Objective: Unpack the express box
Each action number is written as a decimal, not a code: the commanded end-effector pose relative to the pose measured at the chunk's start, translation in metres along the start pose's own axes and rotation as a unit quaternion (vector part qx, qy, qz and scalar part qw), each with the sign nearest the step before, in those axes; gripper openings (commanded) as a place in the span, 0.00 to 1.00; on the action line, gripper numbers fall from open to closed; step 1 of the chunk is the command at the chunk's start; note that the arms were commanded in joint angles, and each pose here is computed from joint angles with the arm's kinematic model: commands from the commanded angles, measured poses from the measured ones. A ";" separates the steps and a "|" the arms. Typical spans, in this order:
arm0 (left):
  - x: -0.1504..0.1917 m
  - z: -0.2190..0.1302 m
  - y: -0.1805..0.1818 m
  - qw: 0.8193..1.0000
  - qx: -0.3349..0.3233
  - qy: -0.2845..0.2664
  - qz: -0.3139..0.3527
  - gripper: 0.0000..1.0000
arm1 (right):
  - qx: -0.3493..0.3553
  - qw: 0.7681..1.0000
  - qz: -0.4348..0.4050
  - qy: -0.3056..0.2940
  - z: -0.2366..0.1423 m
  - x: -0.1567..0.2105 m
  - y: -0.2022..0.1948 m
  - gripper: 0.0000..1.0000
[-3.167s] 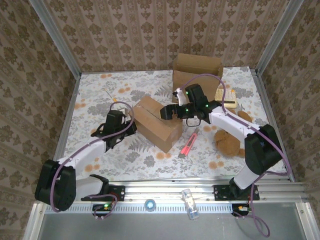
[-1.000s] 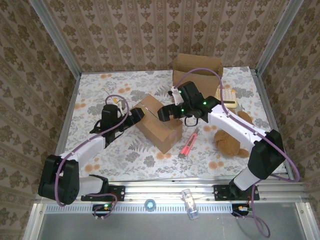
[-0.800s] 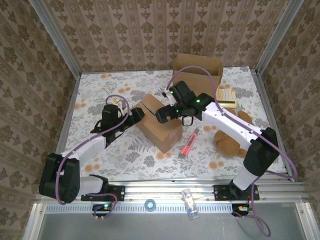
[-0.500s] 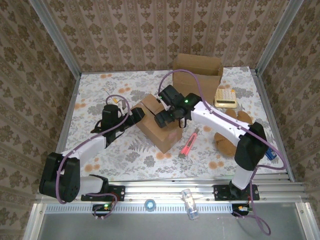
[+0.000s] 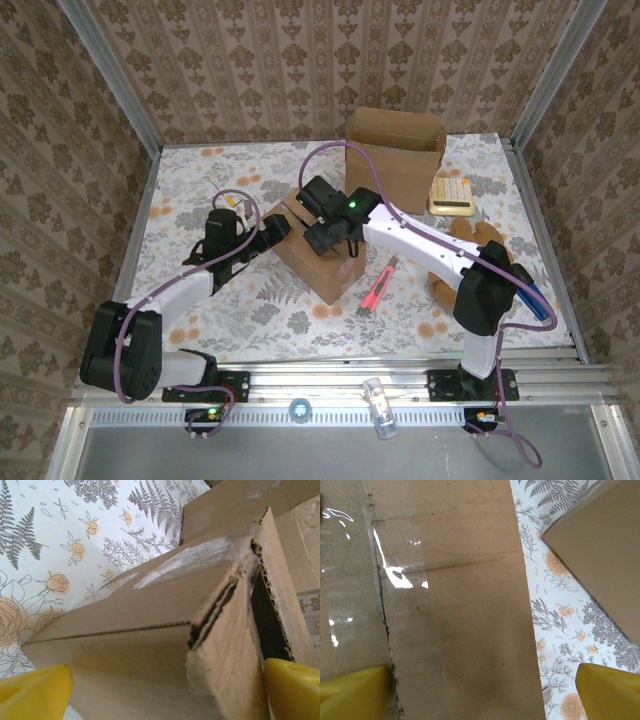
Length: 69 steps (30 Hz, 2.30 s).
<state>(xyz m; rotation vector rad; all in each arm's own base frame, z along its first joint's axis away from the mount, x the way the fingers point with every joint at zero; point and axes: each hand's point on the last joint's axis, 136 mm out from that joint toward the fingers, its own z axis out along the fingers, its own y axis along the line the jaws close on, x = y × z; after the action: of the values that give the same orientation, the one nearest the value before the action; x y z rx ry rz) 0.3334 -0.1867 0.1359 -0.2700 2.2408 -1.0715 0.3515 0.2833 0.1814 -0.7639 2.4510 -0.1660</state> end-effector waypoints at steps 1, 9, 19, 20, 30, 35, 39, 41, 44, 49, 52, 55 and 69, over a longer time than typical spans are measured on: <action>0.024 0.003 0.011 0.999 -0.006 0.049 -0.015 1.00 | 0.052 0.999 -0.001 0.013 0.011 0.002 -0.013 0.92; 0.023 -0.001 -0.008 0.998 0.031 0.060 -0.016 1.00 | 0.050 0.999 0.015 0.010 0.008 0.002 -0.013 0.82; 0.049 0.007 0.028 0.996 -0.012 0.087 -0.023 1.00 | 0.110 0.994 0.020 -0.012 0.001 -0.013 -0.033 0.72; 0.052 0.007 0.032 0.995 -0.018 0.091 -0.023 1.00 | 0.120 0.992 0.018 -0.016 0.000 -0.016 -0.036 0.71; 0.068 0.009 0.054 0.991 -0.047 0.123 -0.015 1.00 | 0.178 0.983 0.001 -0.040 -0.008 -0.038 -0.054 0.65; 0.072 0.009 0.060 0.989 -0.055 0.134 -0.013 1.00 | 0.196 0.978 0.006 -0.072 -0.034 -0.055 -0.070 0.64; 0.074 0.008 0.064 0.988 -0.060 0.140 -0.013 1.00 | 0.200 0.976 0.013 -0.090 -0.052 -0.065 -0.083 0.64; 0.076 0.008 0.065 0.988 -0.062 0.142 -0.014 1.00 | 0.199 0.976 0.014 -0.092 -0.056 -0.068 -0.086 0.64; 0.076 0.008 0.066 0.988 -0.061 0.143 -0.014 1.00 | 0.191 0.977 0.019 -0.093 -0.058 -0.070 -0.091 0.63; 0.075 0.008 0.064 0.988 -0.058 0.144 -0.015 1.00 | 0.159 0.983 0.026 -0.084 -0.052 -0.066 -0.087 0.64; 0.073 0.009 0.061 0.988 -0.055 0.143 -0.012 1.00 | 0.112 0.991 0.017 -0.074 -0.042 -0.063 -0.071 0.64; 0.068 0.010 0.055 0.989 -0.049 0.142 -0.009 1.00 | 0.074 0.995 -0.002 -0.060 -0.032 -0.058 -0.057 0.63; 0.037 0.012 0.022 0.991 -0.024 0.131 0.017 1.00 | 0.028 0.999 -0.040 -0.019 -0.005 -0.045 -0.050 0.51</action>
<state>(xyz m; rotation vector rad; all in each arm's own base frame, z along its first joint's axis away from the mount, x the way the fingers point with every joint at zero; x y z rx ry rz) 0.3316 -0.2033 0.1287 -0.1005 2.3357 -1.1526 0.4096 0.2664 0.2328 -0.7572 2.3324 -0.2510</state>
